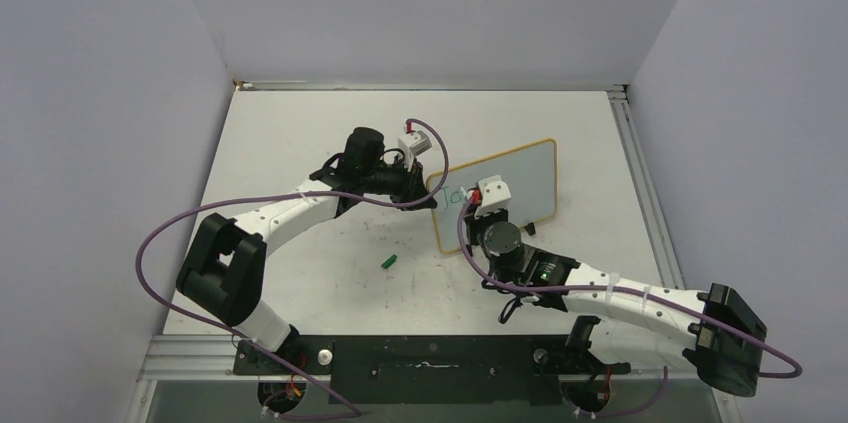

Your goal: Write a sentence on the whiteboard

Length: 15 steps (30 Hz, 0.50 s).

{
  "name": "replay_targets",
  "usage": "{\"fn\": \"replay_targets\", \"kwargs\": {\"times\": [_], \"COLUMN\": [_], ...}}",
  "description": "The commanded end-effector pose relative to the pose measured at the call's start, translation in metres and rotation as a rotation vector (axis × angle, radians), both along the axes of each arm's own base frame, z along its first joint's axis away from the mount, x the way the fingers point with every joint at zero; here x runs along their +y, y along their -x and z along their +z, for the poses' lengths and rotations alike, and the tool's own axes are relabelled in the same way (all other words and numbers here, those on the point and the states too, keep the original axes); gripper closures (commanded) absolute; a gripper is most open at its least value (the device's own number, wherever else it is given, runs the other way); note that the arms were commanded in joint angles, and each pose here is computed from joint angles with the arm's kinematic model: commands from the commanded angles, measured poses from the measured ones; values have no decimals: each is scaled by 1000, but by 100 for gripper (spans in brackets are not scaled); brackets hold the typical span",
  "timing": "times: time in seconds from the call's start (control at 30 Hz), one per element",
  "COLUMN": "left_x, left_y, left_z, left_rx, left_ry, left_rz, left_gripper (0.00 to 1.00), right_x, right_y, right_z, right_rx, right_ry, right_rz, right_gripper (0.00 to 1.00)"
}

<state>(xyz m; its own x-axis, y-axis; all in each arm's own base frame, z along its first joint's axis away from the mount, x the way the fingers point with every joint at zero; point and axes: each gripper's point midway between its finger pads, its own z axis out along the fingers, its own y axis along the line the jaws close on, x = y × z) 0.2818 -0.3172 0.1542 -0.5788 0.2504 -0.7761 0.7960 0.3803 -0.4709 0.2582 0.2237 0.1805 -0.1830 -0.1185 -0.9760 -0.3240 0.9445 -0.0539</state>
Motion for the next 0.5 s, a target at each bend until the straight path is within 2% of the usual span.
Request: {"fn": "replay_targets", "kwargs": {"times": [0.0,0.47], "left_x": [-4,-4], "left_y": [10,10], "left_z": [15,14], "left_rx": [-30,-28], "left_ry": [31,31], "left_rz": [-46,-46], "left_gripper": [100,100], "right_x": [2,-10], "right_y": [-9,0], "right_z": [19,-16], "right_rx": [-40,46], "right_ry": [-45,-35], "right_rz": [-17,-28], "right_gripper": [95,95]}}
